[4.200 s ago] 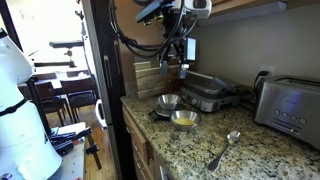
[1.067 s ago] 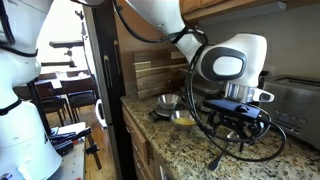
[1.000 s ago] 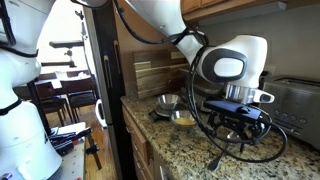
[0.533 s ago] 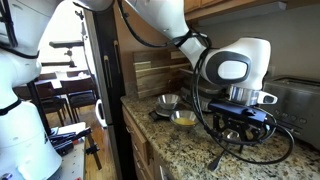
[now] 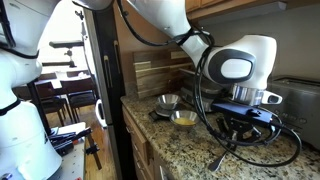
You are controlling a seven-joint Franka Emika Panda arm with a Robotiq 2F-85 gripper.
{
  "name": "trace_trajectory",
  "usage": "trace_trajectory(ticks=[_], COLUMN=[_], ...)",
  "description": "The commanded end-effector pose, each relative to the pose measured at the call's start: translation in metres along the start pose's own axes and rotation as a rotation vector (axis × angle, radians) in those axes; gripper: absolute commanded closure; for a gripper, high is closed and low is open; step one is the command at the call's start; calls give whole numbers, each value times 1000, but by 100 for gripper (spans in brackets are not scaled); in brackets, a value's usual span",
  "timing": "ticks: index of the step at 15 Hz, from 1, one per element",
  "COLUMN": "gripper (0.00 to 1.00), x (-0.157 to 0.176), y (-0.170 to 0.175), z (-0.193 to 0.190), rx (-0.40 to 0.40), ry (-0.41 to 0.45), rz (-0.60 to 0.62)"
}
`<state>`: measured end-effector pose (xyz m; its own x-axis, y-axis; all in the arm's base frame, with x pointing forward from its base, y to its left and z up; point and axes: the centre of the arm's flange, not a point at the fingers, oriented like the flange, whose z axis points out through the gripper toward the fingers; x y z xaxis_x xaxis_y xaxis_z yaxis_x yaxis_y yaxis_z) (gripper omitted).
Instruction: Pick up the spoon and scoop some of the contents from the silver bowl and put it in the other silver bowl.
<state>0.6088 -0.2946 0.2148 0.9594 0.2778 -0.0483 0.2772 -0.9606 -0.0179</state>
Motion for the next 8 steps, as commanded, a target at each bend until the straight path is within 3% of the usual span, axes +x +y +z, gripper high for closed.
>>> trace_trajectory(ticks=[1,8], gripper=[99,93], x=[-11,-18], y=[-5,-17], z=[5,-19], rx=[53,58], ry=[-13,-26], rz=[-27,-38])
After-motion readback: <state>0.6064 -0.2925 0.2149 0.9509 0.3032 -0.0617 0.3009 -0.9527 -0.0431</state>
